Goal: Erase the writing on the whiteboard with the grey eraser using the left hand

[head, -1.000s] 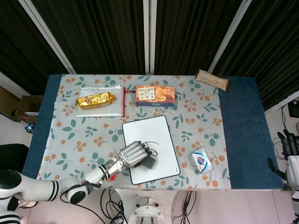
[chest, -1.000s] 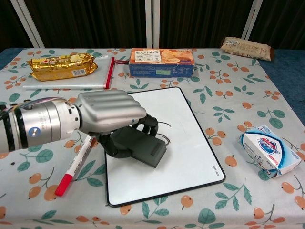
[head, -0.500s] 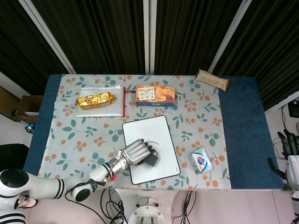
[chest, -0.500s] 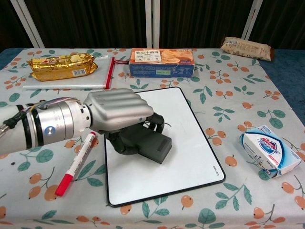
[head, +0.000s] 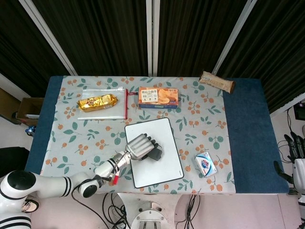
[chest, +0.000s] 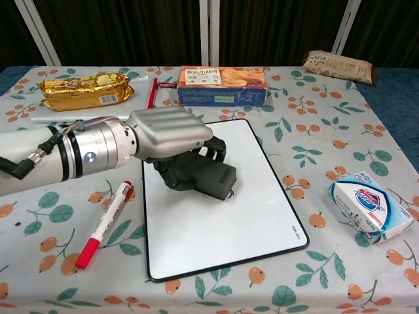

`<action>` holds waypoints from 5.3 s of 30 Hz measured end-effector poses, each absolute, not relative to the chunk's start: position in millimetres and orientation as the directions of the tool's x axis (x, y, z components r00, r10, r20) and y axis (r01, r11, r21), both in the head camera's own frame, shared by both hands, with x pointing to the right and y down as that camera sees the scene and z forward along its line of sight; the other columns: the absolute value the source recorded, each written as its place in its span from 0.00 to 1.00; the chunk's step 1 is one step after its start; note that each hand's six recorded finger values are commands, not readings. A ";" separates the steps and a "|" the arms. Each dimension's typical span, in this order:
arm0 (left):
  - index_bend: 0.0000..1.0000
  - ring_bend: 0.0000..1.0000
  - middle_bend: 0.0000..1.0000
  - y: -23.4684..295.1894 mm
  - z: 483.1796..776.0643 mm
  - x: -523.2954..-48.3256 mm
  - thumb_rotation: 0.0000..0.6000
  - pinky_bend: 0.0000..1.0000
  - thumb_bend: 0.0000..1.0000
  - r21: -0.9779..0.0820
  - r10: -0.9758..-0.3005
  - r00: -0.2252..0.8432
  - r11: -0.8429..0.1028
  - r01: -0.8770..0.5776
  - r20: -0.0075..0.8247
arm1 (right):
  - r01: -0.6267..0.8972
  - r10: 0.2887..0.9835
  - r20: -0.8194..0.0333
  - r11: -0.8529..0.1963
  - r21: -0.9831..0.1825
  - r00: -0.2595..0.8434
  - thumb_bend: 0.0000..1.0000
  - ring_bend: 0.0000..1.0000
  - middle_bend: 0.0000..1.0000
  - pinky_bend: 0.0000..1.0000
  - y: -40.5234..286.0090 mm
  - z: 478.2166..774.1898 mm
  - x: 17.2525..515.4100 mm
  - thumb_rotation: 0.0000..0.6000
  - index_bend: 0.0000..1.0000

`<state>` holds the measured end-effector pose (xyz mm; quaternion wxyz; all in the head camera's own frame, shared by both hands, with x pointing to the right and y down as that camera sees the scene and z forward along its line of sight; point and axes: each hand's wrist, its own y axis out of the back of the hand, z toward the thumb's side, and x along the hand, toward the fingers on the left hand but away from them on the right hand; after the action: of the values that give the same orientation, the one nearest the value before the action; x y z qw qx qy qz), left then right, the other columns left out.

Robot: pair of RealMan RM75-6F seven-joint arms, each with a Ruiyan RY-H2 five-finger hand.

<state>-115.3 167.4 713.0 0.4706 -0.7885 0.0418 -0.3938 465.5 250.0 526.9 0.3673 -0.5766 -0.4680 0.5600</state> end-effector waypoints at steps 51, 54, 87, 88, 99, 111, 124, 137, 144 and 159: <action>0.71 0.55 0.61 231.1 675.0 -98.9 1.00 0.68 0.52 -0.791 -0.333 0.793 -0.543 0.281 0.510 | 0.146 0.944 -0.323 -0.311 -0.939 -0.066 0.26 0.00 0.00 0.00 255.9 532.3 469.8 1.00 0.00; 0.71 0.55 0.61 228.6 680.4 -99.2 1.00 0.68 0.52 -0.790 -0.346 0.782 -0.544 0.282 0.518 | 0.146 0.944 -0.323 -0.311 -0.939 -0.068 0.26 0.00 0.00 0.00 255.7 532.4 470.7 1.00 0.00; 0.71 0.55 0.61 148.1 728.7 -84.9 1.00 0.68 0.52 -0.801 -0.508 0.653 -0.531 0.276 0.562 | 0.143 0.937 -0.334 -0.319 -0.937 -0.101 0.26 0.00 0.00 0.00 249.9 536.9 481.5 1.00 0.00; 0.71 0.55 0.61 144.6 730.1 -86.1 1.00 0.68 0.52 -0.802 -0.515 0.646 -0.528 0.278 0.563 | 0.143 0.936 -0.336 -0.320 -0.937 -0.103 0.26 0.00 0.00 0.00 249.9 537.3 482.3 1.00 0.00; 0.71 0.55 0.61 112.5 738.6 -97.5 1.00 0.69 0.52 -0.806 -0.582 0.589 -0.547 0.226 0.560 | 0.141 0.934 -0.341 -0.326 -0.935 -0.104 0.27 0.00 0.00 0.00 249.0 540.0 482.1 1.00 0.00; 0.71 0.55 0.61 118.6 720.7 -106.6 1.00 0.69 0.52 -0.782 -0.566 0.613 -0.606 0.143 0.551 | 0.148 0.929 -0.356 -0.341 -0.928 -0.097 0.28 0.00 0.00 0.00 249.4 547.4 480.0 1.00 0.00; 0.71 0.55 0.61 160.1 719.1 -139.0 1.00 0.69 0.52 -0.761 -0.531 0.615 -0.623 0.183 0.583 | 0.151 0.933 -0.347 -0.330 -0.932 -0.099 0.28 0.00 0.00 0.00 253.4 542.6 482.2 1.00 0.00; 0.71 0.55 0.61 207.8 697.0 -157.1 1.00 0.69 0.52 -0.719 -0.449 0.656 -0.661 0.213 0.607 | 0.153 0.936 -0.340 -0.324 -0.933 -0.089 0.28 0.00 0.00 0.00 256.1 540.0 480.5 1.00 0.00; 0.71 0.55 0.61 228.4 680.7 -162.5 1.00 0.69 0.52 -0.687 -0.402 0.683 -0.698 0.202 0.609 | 0.151 0.936 -0.341 -0.326 -0.933 -0.091 0.28 0.00 0.00 0.00 256.2 540.6 480.4 1.00 0.00; 0.71 0.56 0.61 148.8 641.0 -230.8 1.00 0.69 0.52 -0.814 -0.660 0.578 -0.581 0.014 0.480 | 0.140 0.938 -0.337 -0.325 -0.935 -0.074 0.28 0.00 0.00 0.00 250.1 539.8 469.2 1.00 0.00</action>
<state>-230.8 148.8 641.0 0.4094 -0.7882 0.2050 -0.4113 469.2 250.1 539.8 0.3513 -0.5829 -0.4626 0.5682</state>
